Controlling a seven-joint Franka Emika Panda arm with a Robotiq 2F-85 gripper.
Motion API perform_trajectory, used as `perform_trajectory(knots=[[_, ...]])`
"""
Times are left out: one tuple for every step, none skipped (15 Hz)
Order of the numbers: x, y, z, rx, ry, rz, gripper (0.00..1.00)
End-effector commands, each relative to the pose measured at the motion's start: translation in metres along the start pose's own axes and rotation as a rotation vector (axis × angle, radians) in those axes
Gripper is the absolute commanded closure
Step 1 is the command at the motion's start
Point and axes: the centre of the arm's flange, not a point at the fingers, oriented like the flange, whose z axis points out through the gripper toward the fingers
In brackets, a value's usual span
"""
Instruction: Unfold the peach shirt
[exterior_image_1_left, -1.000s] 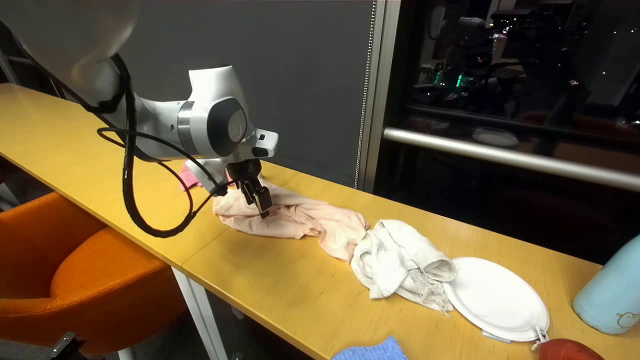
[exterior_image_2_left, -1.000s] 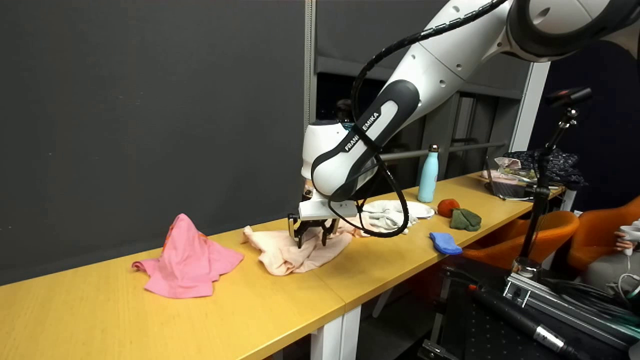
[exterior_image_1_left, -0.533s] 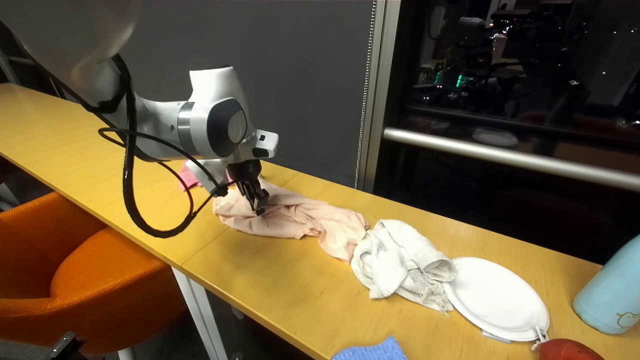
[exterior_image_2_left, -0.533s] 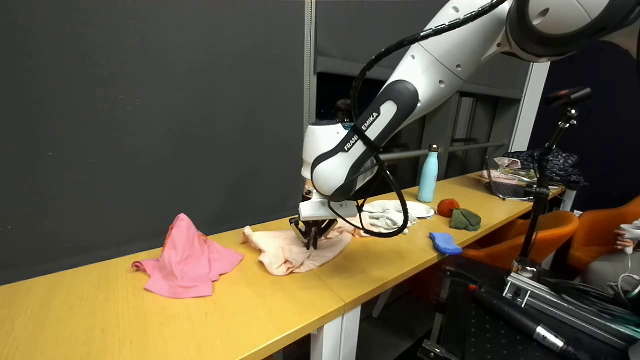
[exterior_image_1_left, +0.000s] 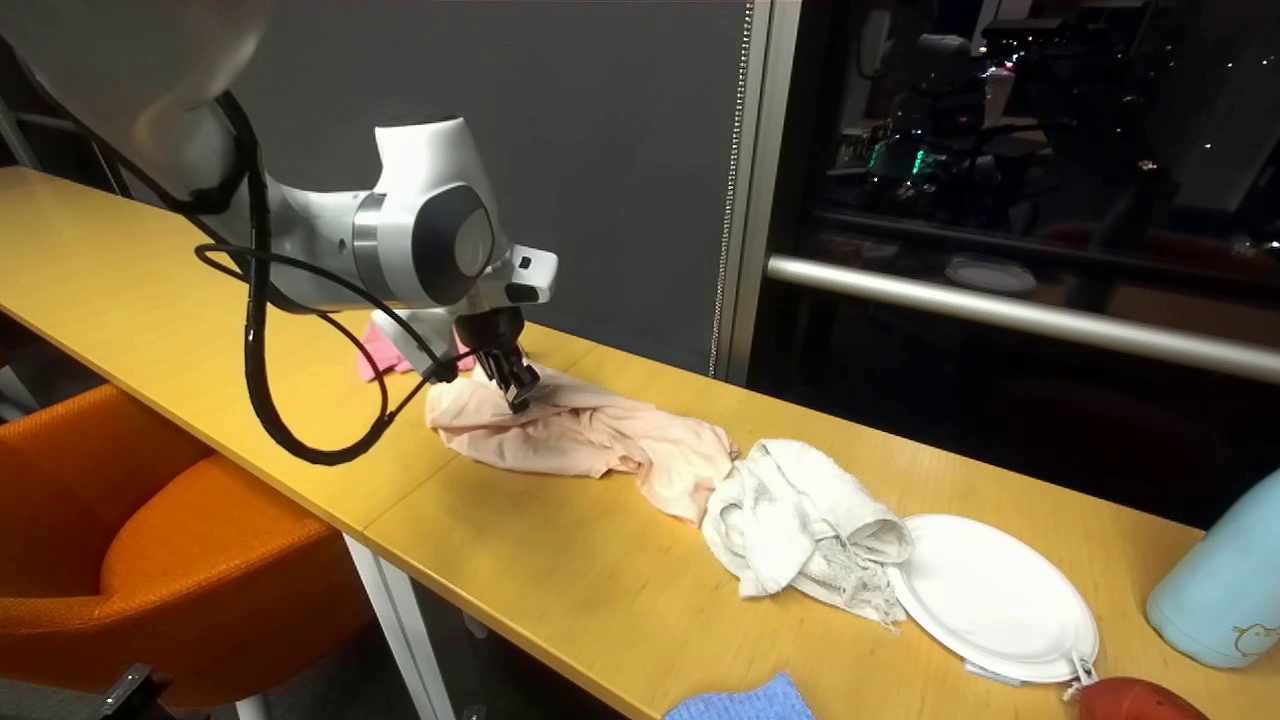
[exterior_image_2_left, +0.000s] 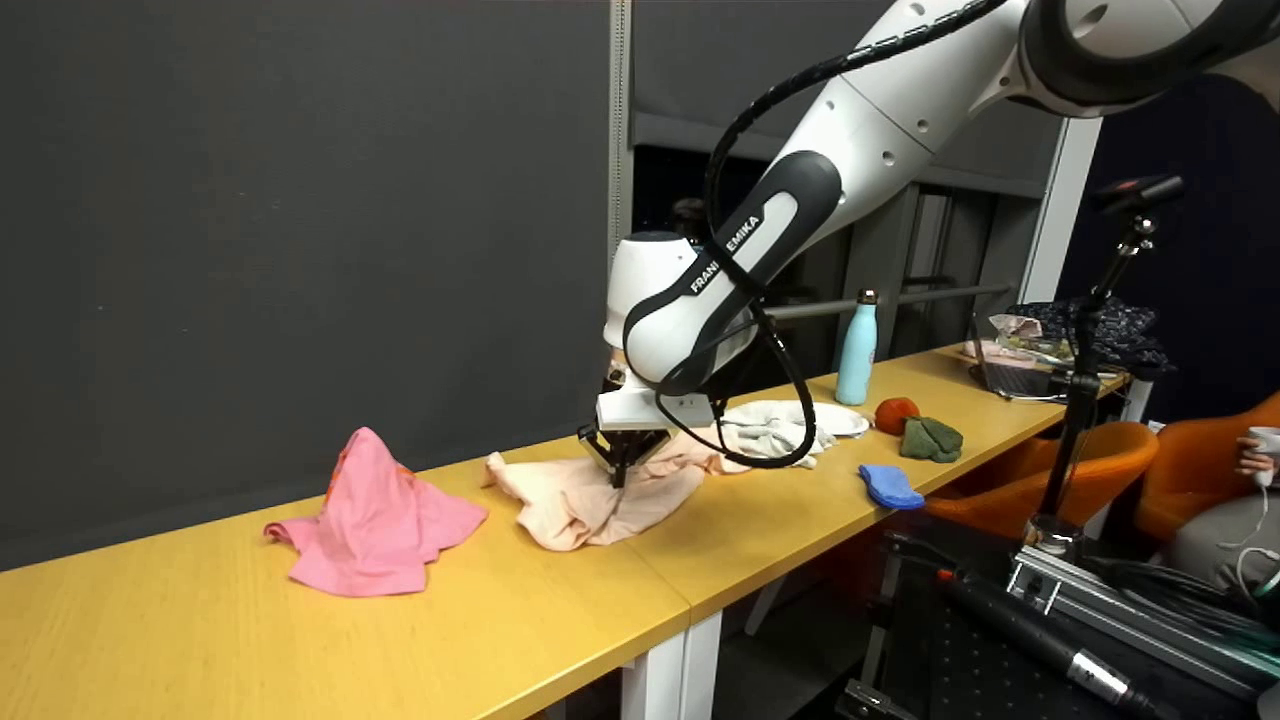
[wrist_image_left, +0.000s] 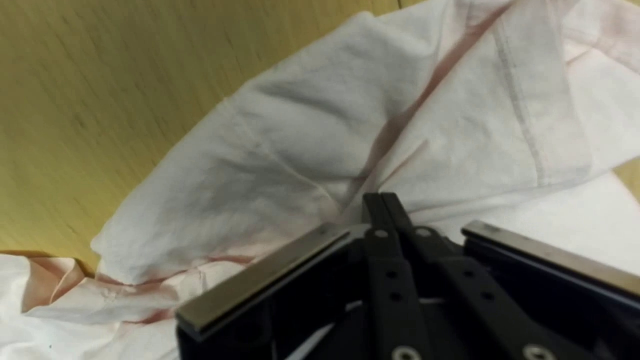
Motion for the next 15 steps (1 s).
perform_trajectory(knots=[[-0.002,0.008,-0.045,0.026,0.032,-0.001,1.0],[-0.001,0.007,-0.054,0.029,0.041,-0.001,1.0],[-0.001,0.008,-0.069,0.029,0.048,-0.001,1.0],[0.0,0.009,-0.078,0.029,0.054,-0.001,1.0],[-0.001,0.013,-0.094,0.018,0.061,0.0,1.0],[-0.002,0.015,-0.105,0.019,0.064,-0.002,1.0],[-0.003,0.02,-0.119,0.019,0.066,0.0,1.0],[-0.006,0.022,-0.129,0.016,0.072,0.001,1.0],[-0.009,0.026,-0.141,0.015,0.078,-0.001,1.0],[-0.013,0.027,-0.152,0.019,0.084,-0.002,1.0],[-0.018,0.028,-0.161,0.02,0.083,-0.008,1.0],[-0.023,0.029,-0.171,0.026,0.078,-0.02,1.0],[-0.029,0.031,-0.181,0.03,0.072,-0.033,1.0],[-0.035,0.033,-0.19,0.027,0.07,-0.042,1.0],[-0.044,0.035,-0.198,0.032,0.055,-0.059,1.0]])
